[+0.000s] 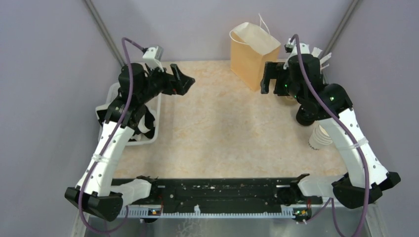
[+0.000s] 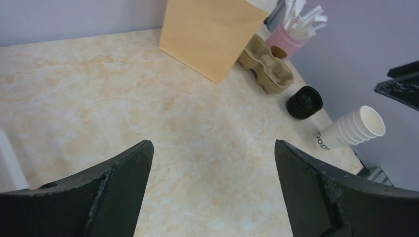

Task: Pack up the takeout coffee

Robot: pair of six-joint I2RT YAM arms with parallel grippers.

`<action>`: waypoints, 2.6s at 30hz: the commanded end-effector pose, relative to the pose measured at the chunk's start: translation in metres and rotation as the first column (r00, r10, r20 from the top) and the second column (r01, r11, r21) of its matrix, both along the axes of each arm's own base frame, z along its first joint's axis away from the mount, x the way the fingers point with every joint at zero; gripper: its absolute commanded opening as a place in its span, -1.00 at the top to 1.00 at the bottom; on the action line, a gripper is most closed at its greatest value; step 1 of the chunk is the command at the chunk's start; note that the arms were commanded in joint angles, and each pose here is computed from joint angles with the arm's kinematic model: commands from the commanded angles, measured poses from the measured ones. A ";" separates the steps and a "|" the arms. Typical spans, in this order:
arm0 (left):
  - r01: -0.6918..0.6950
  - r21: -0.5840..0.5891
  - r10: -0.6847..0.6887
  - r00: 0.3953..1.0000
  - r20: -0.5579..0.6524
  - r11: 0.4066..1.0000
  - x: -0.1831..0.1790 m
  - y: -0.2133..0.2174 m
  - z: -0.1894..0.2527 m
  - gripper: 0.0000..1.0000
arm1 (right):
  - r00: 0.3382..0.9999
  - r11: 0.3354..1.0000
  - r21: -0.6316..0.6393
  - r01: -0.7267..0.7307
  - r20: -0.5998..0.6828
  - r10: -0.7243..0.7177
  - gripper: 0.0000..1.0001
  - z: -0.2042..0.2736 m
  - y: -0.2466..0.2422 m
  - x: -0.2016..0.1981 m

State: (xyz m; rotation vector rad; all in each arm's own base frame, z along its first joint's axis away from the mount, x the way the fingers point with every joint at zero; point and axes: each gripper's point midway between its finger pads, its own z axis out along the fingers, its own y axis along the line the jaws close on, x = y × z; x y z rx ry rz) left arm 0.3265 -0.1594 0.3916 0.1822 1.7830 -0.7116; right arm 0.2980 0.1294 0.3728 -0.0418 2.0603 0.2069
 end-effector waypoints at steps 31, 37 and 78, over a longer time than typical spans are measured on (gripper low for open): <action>0.359 0.206 -0.369 0.929 0.013 0.910 -0.048 -0.094 -0.049 -0.97 | 0.624 0.742 -0.122 0.659 -0.462 -0.630 0.02 -0.158 -0.226 -0.040; 0.372 0.277 -0.397 0.917 0.035 0.886 -0.060 -0.107 -0.050 -0.97 | 0.624 0.752 -0.150 0.642 -0.468 -0.625 0.30 -0.164 -0.228 -0.042; 0.385 0.309 -0.415 0.909 0.035 0.869 -0.069 -0.112 -0.055 -0.97 | 0.602 0.707 -0.312 0.635 -0.374 -0.706 1.00 -0.106 -0.226 -0.064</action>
